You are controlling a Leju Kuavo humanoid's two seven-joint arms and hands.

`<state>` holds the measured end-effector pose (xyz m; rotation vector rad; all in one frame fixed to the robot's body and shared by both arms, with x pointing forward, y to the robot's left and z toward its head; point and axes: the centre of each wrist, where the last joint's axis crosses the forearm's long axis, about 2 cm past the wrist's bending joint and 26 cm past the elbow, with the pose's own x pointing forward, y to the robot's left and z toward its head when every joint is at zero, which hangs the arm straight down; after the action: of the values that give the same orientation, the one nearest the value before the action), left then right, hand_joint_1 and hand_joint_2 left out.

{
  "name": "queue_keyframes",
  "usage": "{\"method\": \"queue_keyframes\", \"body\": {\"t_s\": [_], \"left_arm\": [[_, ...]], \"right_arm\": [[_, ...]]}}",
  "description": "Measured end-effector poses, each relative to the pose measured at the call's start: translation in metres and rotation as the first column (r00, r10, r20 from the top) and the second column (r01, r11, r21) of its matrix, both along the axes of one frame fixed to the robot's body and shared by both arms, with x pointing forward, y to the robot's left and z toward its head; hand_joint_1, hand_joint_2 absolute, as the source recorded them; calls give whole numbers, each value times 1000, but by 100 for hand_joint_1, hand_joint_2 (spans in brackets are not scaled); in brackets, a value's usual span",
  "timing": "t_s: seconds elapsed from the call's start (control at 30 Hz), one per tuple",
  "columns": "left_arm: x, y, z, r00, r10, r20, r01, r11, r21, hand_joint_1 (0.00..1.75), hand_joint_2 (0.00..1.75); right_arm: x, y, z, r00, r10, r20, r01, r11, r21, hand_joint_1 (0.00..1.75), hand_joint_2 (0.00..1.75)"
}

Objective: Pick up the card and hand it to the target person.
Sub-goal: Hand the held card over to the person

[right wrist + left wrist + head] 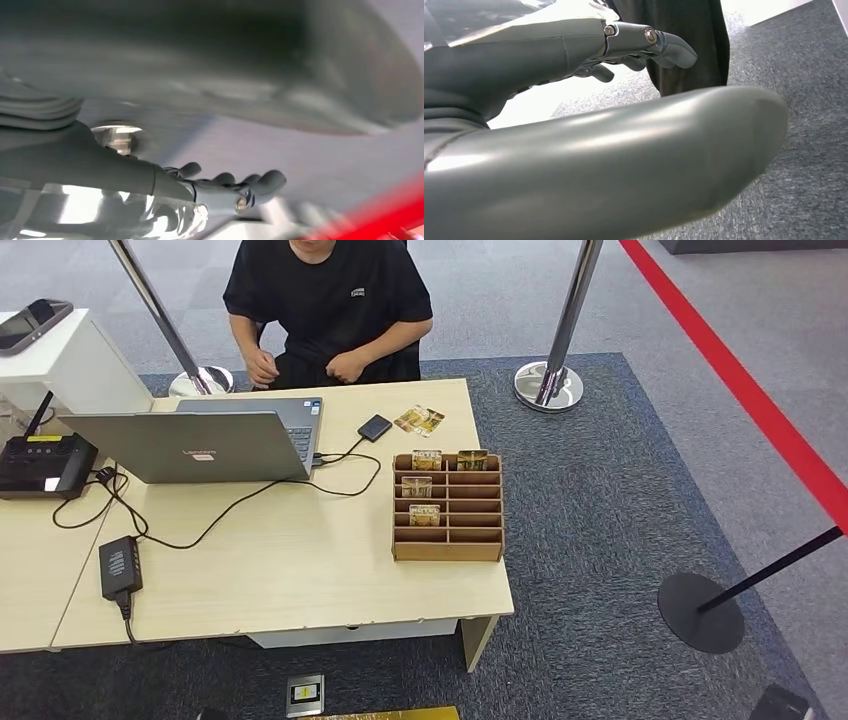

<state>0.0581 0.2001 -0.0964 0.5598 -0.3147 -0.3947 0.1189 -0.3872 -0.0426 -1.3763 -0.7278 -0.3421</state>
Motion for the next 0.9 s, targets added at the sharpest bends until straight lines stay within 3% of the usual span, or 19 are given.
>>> {"method": "queue_keyframes", "body": {"t_s": [0.1, 0.27, 0.43, 0.57, 0.77, 0.9], "left_arm": [[1, 0, 0, 1000, 3, 0, -3, 1000, 0, 0, 0], [1, 0, 0, 1000, 1, 16, 0, 1000, -5, 0, 0], [1, 1, 0, 1000, 6, 22, -6, 1000, -9, 0, 0], [1, 1, 0, 1000, 8, 24, -8, 1000, -10, 0, 0], [1, 3, 0, 1000, -3, 29, 4, 1000, -7, 0, 0], [1, 4, -1, 1000, -3, 29, 3, 1000, -7, 0, 0]], "right_arm": [[-17, 8, -15, 992, -15, -128, 29, 994, 109, 0, 0], [-25, 31, -32, 930, 93, -356, 2, 966, 257, 0, 0], [-35, 64, -49, 862, 175, -476, 60, 897, 437, 0, 0], [-38, 87, -56, 820, 301, -488, 69, 793, 605, 0, 0], [-39, 112, -61, 744, 526, -412, 50, 571, 820, 0, 0], [-36, 123, -61, 696, 619, -365, 5, 504, 864, 0, 0]]}}
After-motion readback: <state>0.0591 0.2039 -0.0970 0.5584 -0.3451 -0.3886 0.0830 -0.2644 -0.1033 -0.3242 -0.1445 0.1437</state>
